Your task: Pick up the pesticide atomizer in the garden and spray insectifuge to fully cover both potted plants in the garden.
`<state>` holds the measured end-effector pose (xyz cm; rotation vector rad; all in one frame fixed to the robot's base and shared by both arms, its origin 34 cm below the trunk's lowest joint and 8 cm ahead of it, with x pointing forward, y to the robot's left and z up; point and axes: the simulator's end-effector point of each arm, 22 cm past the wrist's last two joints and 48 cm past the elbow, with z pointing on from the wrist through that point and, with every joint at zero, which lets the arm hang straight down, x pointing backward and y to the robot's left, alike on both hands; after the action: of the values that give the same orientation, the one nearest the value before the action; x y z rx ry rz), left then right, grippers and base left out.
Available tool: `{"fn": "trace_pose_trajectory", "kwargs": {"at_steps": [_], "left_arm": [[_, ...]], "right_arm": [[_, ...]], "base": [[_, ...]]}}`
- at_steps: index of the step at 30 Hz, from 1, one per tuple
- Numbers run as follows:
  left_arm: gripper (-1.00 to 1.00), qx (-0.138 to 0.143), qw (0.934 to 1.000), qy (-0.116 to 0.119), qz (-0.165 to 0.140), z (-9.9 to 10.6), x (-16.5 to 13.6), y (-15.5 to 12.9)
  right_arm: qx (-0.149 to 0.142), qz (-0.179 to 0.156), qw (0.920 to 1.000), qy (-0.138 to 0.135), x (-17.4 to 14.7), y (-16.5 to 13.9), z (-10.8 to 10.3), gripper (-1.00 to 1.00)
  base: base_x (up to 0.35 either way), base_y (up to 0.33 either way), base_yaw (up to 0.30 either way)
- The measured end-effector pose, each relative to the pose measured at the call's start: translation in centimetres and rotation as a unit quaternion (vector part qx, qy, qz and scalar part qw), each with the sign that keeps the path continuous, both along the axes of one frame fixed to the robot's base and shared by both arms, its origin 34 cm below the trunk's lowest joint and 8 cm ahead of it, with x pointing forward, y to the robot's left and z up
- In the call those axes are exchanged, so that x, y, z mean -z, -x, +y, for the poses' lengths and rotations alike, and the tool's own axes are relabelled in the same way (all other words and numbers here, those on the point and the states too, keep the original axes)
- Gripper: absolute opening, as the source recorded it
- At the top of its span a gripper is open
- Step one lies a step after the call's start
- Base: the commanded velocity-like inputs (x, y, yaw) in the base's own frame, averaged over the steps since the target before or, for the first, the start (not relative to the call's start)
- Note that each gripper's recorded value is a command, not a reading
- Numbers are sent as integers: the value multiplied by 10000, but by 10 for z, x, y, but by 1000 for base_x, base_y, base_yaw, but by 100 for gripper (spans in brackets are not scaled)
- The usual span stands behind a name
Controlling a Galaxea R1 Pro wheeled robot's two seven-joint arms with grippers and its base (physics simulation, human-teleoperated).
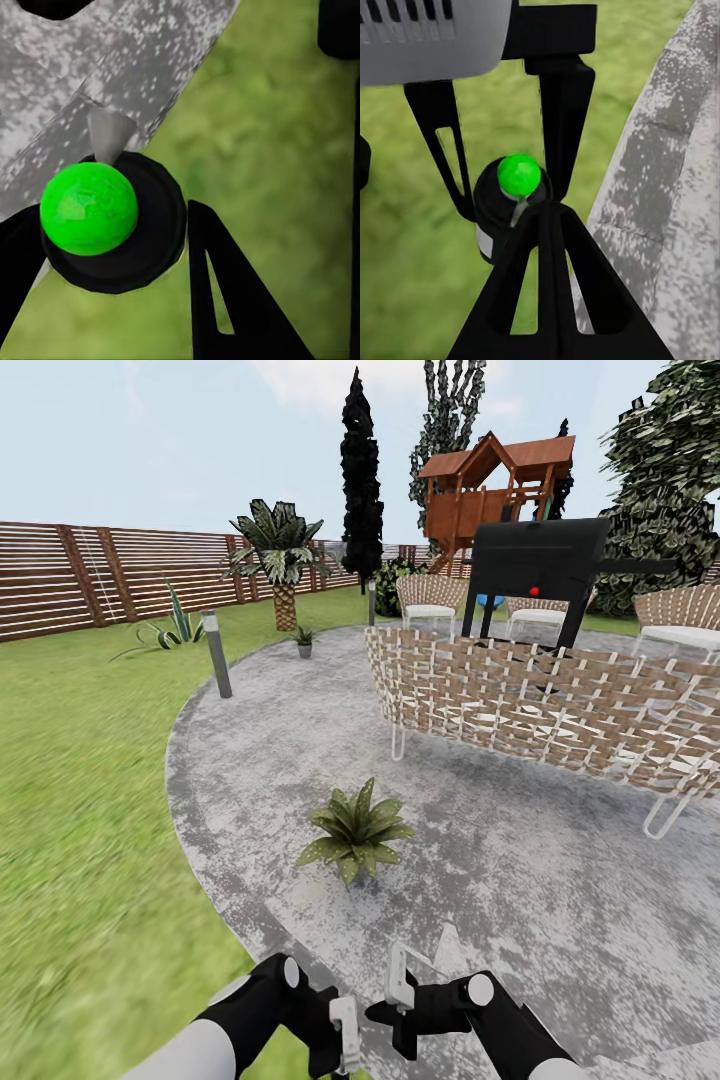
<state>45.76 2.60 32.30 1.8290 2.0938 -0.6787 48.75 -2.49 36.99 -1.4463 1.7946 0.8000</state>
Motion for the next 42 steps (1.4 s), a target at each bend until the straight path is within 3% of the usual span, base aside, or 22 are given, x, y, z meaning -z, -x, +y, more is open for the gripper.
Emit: {"fn": "trace_pose_trajectory", "kwargs": {"at_steps": [5, 30, 36, 42], "left_arm": [[-100, -85, 9998, 181, 38, -11, -5, 0], [-100, -167, 9989, 428, 48, -21, -12, -2], [-100, -177, 9996, 230, 35, -2, -5, -4], [-100, -346, 9989, -300, 21, 72, 15, -10]], "right_arm": [[-2, -3, 10000, -1, 0, 0, 0, -100], [-6, 4, 10000, 5, 0, 1, 0, -100], [-11, 11, 10000, 11, 1, 1, 0, -100], [-15, 18, 10000, 22, 2, 2, -1, -100]], "base": [[0, 0, 0], [0, 0, 0], [0, 0, 0], [0, 0, 0]]}}
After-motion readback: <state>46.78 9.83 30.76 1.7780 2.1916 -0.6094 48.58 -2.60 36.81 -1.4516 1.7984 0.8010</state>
